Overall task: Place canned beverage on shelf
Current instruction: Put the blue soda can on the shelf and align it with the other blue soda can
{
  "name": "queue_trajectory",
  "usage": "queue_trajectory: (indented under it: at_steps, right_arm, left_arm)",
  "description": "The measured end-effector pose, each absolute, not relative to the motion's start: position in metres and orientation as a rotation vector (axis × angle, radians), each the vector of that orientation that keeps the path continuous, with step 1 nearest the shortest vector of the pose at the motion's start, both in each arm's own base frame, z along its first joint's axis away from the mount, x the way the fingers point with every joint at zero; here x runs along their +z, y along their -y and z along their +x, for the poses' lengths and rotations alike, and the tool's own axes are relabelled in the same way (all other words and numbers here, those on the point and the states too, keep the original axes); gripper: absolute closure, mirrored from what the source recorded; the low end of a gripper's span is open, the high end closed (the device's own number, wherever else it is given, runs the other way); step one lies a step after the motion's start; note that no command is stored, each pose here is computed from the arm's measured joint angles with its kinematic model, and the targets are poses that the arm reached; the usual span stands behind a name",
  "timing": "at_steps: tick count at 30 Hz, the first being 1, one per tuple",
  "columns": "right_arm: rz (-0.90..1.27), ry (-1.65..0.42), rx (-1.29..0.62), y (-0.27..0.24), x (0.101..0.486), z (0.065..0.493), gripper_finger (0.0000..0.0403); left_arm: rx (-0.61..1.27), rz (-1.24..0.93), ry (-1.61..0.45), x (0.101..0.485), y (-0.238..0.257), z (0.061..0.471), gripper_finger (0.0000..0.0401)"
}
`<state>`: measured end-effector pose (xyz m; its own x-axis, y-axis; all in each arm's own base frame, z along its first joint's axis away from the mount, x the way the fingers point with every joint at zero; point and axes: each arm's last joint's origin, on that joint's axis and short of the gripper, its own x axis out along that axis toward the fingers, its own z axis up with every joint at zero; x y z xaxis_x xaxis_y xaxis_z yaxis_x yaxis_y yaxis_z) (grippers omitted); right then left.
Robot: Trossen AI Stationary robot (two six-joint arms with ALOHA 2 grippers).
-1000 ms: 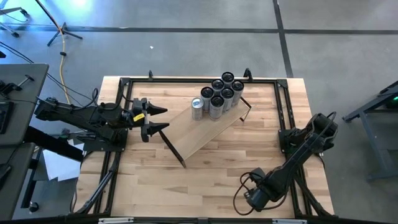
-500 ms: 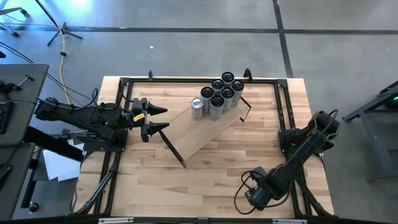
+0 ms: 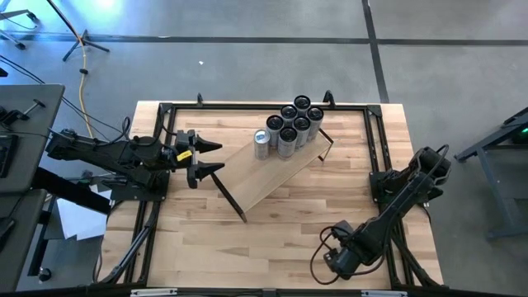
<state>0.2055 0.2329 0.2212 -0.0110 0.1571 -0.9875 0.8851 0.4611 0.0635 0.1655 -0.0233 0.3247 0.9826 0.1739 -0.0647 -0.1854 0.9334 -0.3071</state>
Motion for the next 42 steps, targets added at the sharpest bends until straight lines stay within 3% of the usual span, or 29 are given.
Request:
queue_trajectory:
  at_steps: [15, 24, 42]
  right_arm:
    - [1.010, -1.359, -0.667, -0.219, 0.223, 0.233, 0.0090]
    - [0.896, -1.290, -0.523, -0.203, 0.231, 0.249, 0.0090]
    - [0.678, -1.076, -0.296, -0.187, 0.310, 0.166, 0.0090]
  left_arm:
    - [0.184, -0.318, -0.037, 0.325, 0.023, 0.166, 0.0080]
    - [0.184, -0.318, -0.037, 0.325, 0.023, 0.166, 0.0080]
    - [0.185, -0.318, -0.037, 0.325, 0.023, 0.165, 0.0080]
